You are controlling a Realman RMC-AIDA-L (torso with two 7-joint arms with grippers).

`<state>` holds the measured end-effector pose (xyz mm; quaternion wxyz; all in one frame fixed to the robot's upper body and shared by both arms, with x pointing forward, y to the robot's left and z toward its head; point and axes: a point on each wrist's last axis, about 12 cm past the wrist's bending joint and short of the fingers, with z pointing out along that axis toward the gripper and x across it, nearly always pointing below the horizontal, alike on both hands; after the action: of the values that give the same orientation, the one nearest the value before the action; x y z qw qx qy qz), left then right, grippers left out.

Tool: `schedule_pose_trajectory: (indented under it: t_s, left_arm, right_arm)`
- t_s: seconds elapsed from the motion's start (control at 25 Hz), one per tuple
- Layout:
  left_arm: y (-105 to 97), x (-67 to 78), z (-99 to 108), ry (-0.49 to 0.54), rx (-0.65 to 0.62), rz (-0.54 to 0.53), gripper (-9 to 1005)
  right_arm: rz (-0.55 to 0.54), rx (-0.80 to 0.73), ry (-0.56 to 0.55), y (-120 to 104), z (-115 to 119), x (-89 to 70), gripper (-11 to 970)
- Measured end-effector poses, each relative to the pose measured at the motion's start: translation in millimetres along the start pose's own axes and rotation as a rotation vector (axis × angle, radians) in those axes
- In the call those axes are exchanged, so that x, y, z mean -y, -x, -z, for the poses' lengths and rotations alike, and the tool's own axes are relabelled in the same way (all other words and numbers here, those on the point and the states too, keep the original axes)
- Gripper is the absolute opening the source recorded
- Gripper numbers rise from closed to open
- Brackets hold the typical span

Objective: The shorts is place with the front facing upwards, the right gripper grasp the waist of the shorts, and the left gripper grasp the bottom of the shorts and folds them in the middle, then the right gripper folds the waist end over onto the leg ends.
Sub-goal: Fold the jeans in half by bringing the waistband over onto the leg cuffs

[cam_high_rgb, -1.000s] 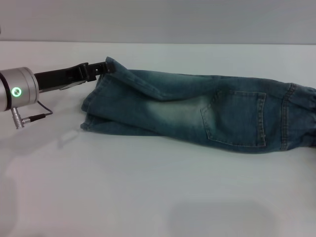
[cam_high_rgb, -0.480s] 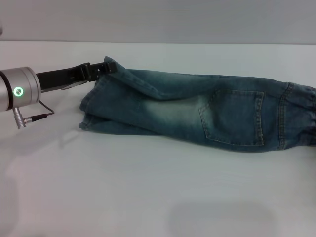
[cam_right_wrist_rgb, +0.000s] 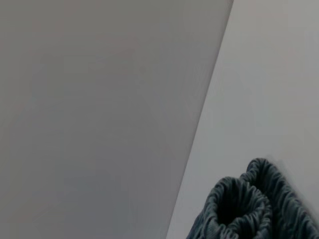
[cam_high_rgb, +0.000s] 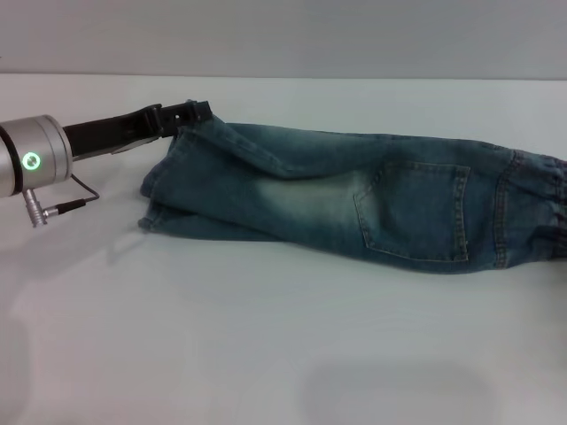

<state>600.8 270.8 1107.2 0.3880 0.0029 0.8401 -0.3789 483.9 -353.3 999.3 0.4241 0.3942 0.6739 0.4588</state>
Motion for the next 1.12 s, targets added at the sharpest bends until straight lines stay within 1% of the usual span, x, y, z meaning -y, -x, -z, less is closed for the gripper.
schedule_pose_trajectory:
  t_s: [0.04, 0.24, 0.44, 0.56, 0.76, 1.12]
  left_arm:
    - [-0.1, 0.0, 0.3, -0.002, 0.002, -0.001, 779]
    - [-1.0, 0.4, 0.1, -0.005, 0.0, -0.013, 778]
    - [-1.3, 1.0, -0.6, -0.005, -0.001, -0.028, 778]
    - [-0.2, 0.6, -0.5, 0.001, 0.005, -0.037, 778]
    - [-0.4, -1.7, -0.7, 0.014, 0.013, -0.046, 778]
    - [-0.7, -2.2, -1.6, 0.017, 0.029, -0.085, 778]
  right_arm:
    - [0.001, -0.004, 0.002, -0.5, -0.1, -0.3, 151]
    - [0.015, -0.015, 0.014, -2.1, 0.2, -1.6, 110]
    - [0.016, -0.018, 0.037, -3.3, 2.5, -3.0, 109]
    - [0.02, -0.026, 0.082, -4.4, 1.6, -8.7, 109]
    - [0.021, -0.039, 0.118, -5.7, -0.2, -14.1, 109]
    - [0.014, -0.049, 0.144, -5.7, -1.0, -17.9, 110]
